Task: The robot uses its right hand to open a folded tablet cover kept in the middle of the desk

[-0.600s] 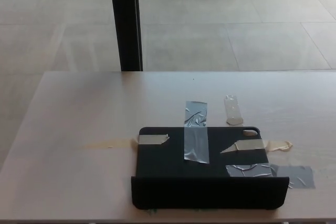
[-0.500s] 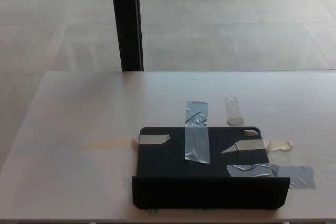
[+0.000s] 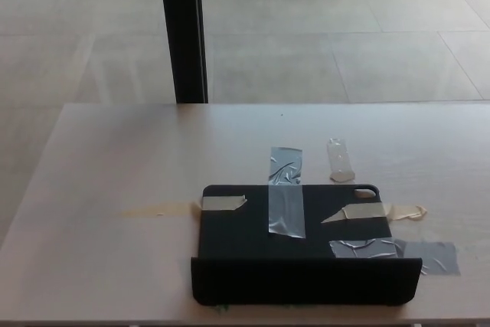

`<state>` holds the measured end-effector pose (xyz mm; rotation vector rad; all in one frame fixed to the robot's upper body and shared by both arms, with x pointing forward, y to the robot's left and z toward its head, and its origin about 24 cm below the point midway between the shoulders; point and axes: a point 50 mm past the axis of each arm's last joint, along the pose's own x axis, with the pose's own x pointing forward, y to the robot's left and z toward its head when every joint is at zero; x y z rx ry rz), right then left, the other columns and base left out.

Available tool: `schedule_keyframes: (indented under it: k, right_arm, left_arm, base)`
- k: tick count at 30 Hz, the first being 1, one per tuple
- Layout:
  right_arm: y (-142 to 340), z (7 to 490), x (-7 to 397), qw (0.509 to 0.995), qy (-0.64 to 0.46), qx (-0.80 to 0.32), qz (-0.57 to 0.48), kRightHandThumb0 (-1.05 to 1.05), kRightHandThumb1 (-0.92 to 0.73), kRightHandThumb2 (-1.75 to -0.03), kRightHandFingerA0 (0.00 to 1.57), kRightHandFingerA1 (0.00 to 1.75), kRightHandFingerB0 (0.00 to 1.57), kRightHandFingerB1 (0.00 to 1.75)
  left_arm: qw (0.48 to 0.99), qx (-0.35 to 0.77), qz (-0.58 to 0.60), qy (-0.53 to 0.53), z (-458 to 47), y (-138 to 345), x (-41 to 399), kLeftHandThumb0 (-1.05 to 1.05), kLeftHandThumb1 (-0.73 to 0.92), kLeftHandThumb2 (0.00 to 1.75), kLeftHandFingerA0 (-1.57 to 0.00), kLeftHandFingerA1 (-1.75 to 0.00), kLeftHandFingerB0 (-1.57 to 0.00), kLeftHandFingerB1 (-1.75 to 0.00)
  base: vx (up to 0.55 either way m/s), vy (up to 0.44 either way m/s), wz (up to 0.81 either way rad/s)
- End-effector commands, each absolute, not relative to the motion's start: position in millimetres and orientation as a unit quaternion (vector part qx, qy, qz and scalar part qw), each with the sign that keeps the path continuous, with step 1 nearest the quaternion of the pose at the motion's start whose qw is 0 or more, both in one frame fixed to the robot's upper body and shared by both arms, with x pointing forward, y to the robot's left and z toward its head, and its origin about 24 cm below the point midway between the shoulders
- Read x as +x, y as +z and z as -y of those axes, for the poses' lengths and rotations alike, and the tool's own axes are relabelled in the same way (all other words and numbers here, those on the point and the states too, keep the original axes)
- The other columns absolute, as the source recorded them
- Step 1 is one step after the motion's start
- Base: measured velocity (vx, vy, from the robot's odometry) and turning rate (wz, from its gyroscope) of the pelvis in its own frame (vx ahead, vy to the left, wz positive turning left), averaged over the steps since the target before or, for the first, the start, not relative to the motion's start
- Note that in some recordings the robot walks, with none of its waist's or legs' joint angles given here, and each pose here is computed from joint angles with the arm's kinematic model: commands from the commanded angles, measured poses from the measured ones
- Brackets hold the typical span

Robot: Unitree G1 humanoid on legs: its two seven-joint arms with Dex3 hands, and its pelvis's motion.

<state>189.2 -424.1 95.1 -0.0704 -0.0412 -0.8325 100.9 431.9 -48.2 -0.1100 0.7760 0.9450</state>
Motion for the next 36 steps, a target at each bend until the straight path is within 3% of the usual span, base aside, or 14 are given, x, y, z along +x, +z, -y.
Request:
schedule_keyframes:
  k: [1, 2, 5, 8, 9, 15, 17, 25, 27, 31, 32, 33, 34, 36]
  right_arm:
    - [194, 370, 250, 0.945, -0.260, -0.091, 0.174, -0.74, -0.78, -0.63, 0.67, 0.50, 0.48, 0.41]
    - [198, 357, 256, 0.947, -0.238, -0.108, 0.187, -0.70, -0.77, -0.63, 0.68, 0.50, 0.48, 0.42]
    - [199, 311, 278, 0.953, -0.144, -0.148, 0.223, -0.66, -0.73, -0.62, 0.60, 0.52, 0.49, 0.42]
    - [193, 288, 290, 0.949, -0.118, -0.211, 0.203, -0.74, -0.68, -0.66, 0.59, 0.52, 0.48, 0.41]
    - [189, 276, 293, 0.951, -0.099, -0.228, 0.186, -0.79, -0.75, -0.63, 0.60, 0.47, 0.51, 0.37]
    - [153, 204, 299, 0.896, 0.058, -0.406, 0.170, -0.79, -0.65, -1.01, 0.57, 0.62, 0.36, 0.49]
    - [144, 192, 299, 0.882, 0.088, -0.435, 0.160, -0.77, -0.79, -0.64, 0.63, 0.44, 0.42, 0.36]
    - [107, 162, 296, 0.827, 0.195, -0.515, 0.110, -0.75, -0.77, -0.64, 0.61, 0.48, 0.39, 0.36]
    - [94, 156, 294, 0.796, 0.240, -0.545, 0.110, -0.77, -0.63, -1.02, 0.55, 0.63, 0.29, 0.49]
    - [84, 150, 290, 0.751, 0.283, -0.589, 0.095, -0.80, -0.83, -0.67, 0.60, 0.48, 0.34, 0.35]
    - [81, 148, 290, 0.744, 0.293, -0.594, 0.090, -0.79, -0.65, -1.05, 0.54, 0.60, 0.24, 0.47]
    - [75, 145, 287, 0.730, 0.313, -0.602, 0.078, -0.82, -0.84, -0.66, 0.58, 0.46, 0.33, 0.34]
    - [70, 142, 284, 0.714, 0.332, -0.612, 0.072, -0.90, -0.74, -1.07, 0.49, 0.58, 0.24, 0.46]
    - [66, 139, 283, 0.699, 0.342, -0.623, 0.071, -0.87, -0.83, -0.67, 0.57, 0.49, 0.31, 0.33]
  left_arm:
    - [0.815, -0.066, -0.341, 0.463, -444, -37, 97, -0.69, 0.76, 0.63, -0.76, -0.78, -0.64, -0.68]
    - [0.815, -0.063, -0.343, 0.463, -443, -38, 97, -0.70, 0.57, 1.04, -0.78, -0.83, -0.64, -0.75]
    - [0.815, -0.058, -0.349, 0.458, -443, -39, 95, -0.70, 0.57, 1.04, -0.79, -0.83, -0.63, -0.75]
    - [0.816, -0.056, -0.351, 0.457, -443, -40, 92, -0.70, 0.76, 0.63, -0.77, -0.78, -0.63, -0.67]
    - [0.813, -0.053, -0.355, 0.459, -443, -40, 91, -0.71, 0.57, 1.05, -0.79, -0.82, -0.63, -0.74]
    - [0.813, -0.058, -0.356, 0.457, -441, -42, 91, -0.69, 0.76, 0.63, -0.78, -0.79, -0.63, -0.67]
    - [0.812, -0.058, -0.357, 0.458, -441, -42, 91, -0.67, 0.76, 0.62, -0.79, -0.79, -0.63, -0.68]
    - [0.814, -0.052, -0.359, 0.453, -442, -42, 90, -0.68, 0.77, 0.63, -0.80, -0.79, -0.63, -0.68]
    - [0.816, -0.041, -0.363, 0.447, -441, -42, 88, -0.69, 0.77, 0.63, -0.80, -0.77, -0.63, -0.66]
    - [0.811, -0.051, -0.361, 0.457, -442, -41, 90, -0.69, 0.76, 0.62, -0.83, -0.82, -0.64, -0.69]
    - [0.811, -0.053, -0.358, 0.459, -443, -40, 91, -0.68, 0.75, 0.62, -0.82, -0.82, -0.64, -0.69]
    - [0.811, -0.055, -0.357, 0.461, -443, -41, 91, -0.71, 0.56, 1.03, -0.80, -0.83, -0.63, -0.75]
    - [0.813, -0.051, -0.358, 0.457, -443, -40, 91, -0.71, 0.56, 1.03, -0.80, -0.83, -0.63, -0.74]
    - [0.813, -0.048, -0.358, 0.456, -443, -40, 91, -0.71, 0.56, 1.04, -0.80, -0.83, -0.63, -0.74]
  base:
    - [0.00, 0.000, 0.00]
    - [0.00, 0.000, 0.00]
    - [0.00, 0.000, 0.00]
    - [0.00, 0.000, 0.00]
    - [0.00, 0.000, 0.00]
    - [0.00, 0.000, 0.00]
    - [0.00, 0.000, 0.00]
    - [0.00, 0.000, 0.00]
    - [0.00, 0.000, 0.00]
    - [0.00, 0.000, 0.00]
    - [0.00, 0.000, 0.00]
    - [0.00, 0.000, 0.00]
    - [0.00, 0.000, 0.00]
    - [0.00, 0.000, 0.00]
